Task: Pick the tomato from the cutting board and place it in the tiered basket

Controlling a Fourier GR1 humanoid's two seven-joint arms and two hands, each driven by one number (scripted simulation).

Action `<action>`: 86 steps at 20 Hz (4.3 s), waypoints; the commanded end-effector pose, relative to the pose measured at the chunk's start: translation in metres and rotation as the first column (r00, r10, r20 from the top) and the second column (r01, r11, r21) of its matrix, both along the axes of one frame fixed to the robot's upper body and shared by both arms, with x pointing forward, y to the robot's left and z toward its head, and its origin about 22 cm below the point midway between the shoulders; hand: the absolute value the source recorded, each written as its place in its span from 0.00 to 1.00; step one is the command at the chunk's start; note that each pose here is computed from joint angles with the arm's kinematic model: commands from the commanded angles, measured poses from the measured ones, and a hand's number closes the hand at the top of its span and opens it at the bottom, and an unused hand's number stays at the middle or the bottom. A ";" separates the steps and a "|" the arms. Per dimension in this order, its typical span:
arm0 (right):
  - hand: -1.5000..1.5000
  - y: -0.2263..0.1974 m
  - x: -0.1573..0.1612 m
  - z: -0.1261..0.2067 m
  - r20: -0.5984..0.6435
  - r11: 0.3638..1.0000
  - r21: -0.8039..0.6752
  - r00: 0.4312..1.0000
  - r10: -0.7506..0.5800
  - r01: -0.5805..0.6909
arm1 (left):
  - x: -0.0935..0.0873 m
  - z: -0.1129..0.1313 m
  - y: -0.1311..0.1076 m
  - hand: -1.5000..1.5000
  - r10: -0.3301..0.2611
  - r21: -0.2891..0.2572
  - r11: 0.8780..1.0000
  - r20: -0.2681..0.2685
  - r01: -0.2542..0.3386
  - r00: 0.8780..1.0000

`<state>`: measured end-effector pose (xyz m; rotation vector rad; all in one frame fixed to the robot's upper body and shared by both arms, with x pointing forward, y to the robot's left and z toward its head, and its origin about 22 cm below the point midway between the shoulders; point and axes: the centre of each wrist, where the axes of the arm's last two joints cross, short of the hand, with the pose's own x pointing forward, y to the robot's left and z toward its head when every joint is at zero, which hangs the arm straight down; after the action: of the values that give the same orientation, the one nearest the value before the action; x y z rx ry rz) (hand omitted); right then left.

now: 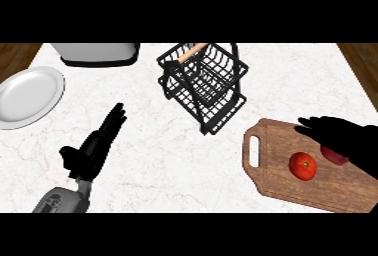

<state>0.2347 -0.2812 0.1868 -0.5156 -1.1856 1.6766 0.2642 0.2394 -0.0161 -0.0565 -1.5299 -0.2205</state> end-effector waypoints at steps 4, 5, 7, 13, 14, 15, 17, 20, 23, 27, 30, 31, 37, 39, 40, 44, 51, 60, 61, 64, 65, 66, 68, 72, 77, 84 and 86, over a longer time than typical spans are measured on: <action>0.00 0.022 -0.040 -0.003 -0.006 0.995 -0.089 0.999 -0.045 0.044 | 0.002 -0.012 -0.003 0.50 -0.003 0.001 1.000 -0.013 0.003 1.000; 0.00 0.005 -0.022 -0.014 0.010 0.994 -0.080 0.997 -0.073 0.074 | -0.002 -0.017 -0.010 0.50 -0.015 0.002 1.000 -0.003 0.015 1.000; 0.00 0.020 -0.027 -0.011 0.033 0.994 -0.053 0.995 -0.091 0.093 | 0.008 -0.016 0.000 0.50 -0.015 -0.013 1.000 0.006 0.015 1.000; 0.00 0.013 -0.027 -0.049 0.087 0.961 -0.191 0.979 -0.185 0.199 | -0.002 -0.014 0.005 0.50 -0.029 -0.004 1.000 -0.005 0.029 1.000; 0.00 0.018 -0.029 -0.062 0.078 0.958 -0.192 0.977 -0.200 0.212 | -0.002 -0.006 -0.004 0.50 -0.026 -0.016 1.000 0.006 0.026 1.000; 0.00 0.018 -0.025 -0.054 0.093 0.954 -0.206 0.975 -0.202 0.217 | 0.004 0.000 -0.007 0.50 -0.030 -0.006 1.000 0.000 0.030 1.000; 0.00 0.001 -0.002 -0.079 0.061 0.956 -0.194 0.976 -0.211 0.219 | 0.009 -0.006 -0.020 0.50 -0.025 0.008 1.000 0.006 0.025 1.000; 0.00 0.019 -0.028 -0.105 0.030 0.963 -0.160 0.976 -0.215 0.217 | 0.009 -0.002 -0.013 0.50 -0.025 -0.013 1.000 0.004 0.025 1.000; 0.00 0.022 -0.004 -0.105 0.024 0.971 -0.157 0.983 -0.181 0.183 | 0.008 -0.005 -0.011 0.50 -0.025 -0.008 1.000 0.007 0.025 1.000; 0.00 -0.003 -0.011 -0.111 0.038 0.952 -0.186 0.970 -0.240 0.243 | 0.005 -0.003 -0.015 0.50 0.010 0.012 1.000 -0.001 -0.010 1.000; 0.00 0.005 0.002 -0.126 0.033 0.945 -0.192 0.964 -0.265 0.266 | 0.004 -0.006 -0.007 0.50 -0.030 -0.010 0.999 -0.009 0.030 0.999; 0.00 -0.017 -0.005 -0.129 0.030 0.945 -0.186 0.963 -0.266 0.267 | 0.002 -0.012 0.011 0.50 -0.016 -0.012 1.000 0.000 0.016 1.000; 0.00 -0.026 0.016 -0.135 0.013 0.945 -0.186 0.962 -0.272 0.269 | 0.020 0.005 -0.019 0.50 -0.028 -0.011 1.000 -0.005 0.028 1.000; 0.00 -0.026 0.007 -0.133 -0.004 0.954 -0.176 0.969 -0.246 0.242 | 0.004 -0.006 -0.010 0.50 0.006 -0.013 1.000 -0.001 -0.006 1.000; 0.00 -0.016 0.006 -0.143 -0.007 0.946 -0.198 0.964 -0.264 0.258 | -0.009 -0.003 0.012 0.50 -0.014 0.007 1.000 -0.009 0.014 1.000; 0.00 -0.018 -0.002 -0.173 -0.007 0.954 -0.184 0.970 -0.244 0.238 | 0.003 -0.007 0.011 0.50 -0.001 -0.008 1.000 0.013 0.001 1.000; 1.00 -0.015 0.007 -0.192 0.034 0.984 0.001 0.983 -0.178 0.178 | 0.003 0.010 -0.002 0.50 -0.019 -0.012 1.000 0.003 0.019 1.000; 1.00 -0.001 0.003 -0.190 0.059 0.946 0.020 0.944 -0.324 0.324 | -0.004 -0.008 0.009 0.50 -0.016 0.000 1.000 -0.006 0.016 1.000; 1.00 0.001 0.001 -0.193 0.047 0.880 0.008 0.879 -0.474 0.474 | -0.003 -0.009 -0.003 0.50 0.008 0.005 1.000 -0.008 -0.007 1.000; 1.00 -0.032 -0.029 -0.214 0.044 0.608 -0.032 0.608 -0.792 0.794 | -0.005 -0.005 0.017 0.50 0.061 -0.007 0.998 -0.014 -0.061 0.998; 1.00 -0.039 -0.032 -0.214 0.058 0.497 -0.031 0.498 -0.865 0.867 | -0.008 -0.010 0.023 0.50 0.090 0.003 0.996 -0.015 -0.090 0.996; 1.00 -0.030 -0.045 -0.221 0.056 0.438 -0.038 0.439 -0.897 0.898 | -0.014 -0.017 0.022 0.50 0.093 0.008 0.996 -0.027 -0.092 0.995; 1.00 -0.003 -0.053 -0.217 0.094 0.341 -0.007 0.340 -0.936 0.940 | -0.007 -0.005 0.015 0.50 0.062 0.000 0.998 -0.008 -0.062 0.998; 1.00 0.036 -0.070 -0.176 0.207 0.221 0.130 0.191 -0.959 0.967 | -0.014 -0.013 0.018 0.50 0.028 -0.001 1.000 -0.011 -0.028 1.000; 1.00 0.080 -0.080 -0.116 0.045 0.188 0.516 0.193 -0.980 0.835 | 0.000 -0.003 -0.001 0.50 0.019 -0.014 1.000 -0.004 -0.019 1.000; 1.00 0.125 -0.092 -0.030 0.211 0.263 0.659 0.162 -0.964 0.705 | 0.011 0.007 0.007 0.50 -0.006 -0.018 1.000 0.008 0.006 1.000; 1.00 0.133 -0.093 -0.008 0.207 0.263 0.659 0.166 -0.964 0.705 | -0.003 -0.005 -0.006 0.50 -0.017 0.000 1.000 0.000 0.017 1.000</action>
<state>0.1505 -0.1667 0.1409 -1.2166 -1.1859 0.1837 0.2646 0.2405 -0.0197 -0.0684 -1.5290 -0.2176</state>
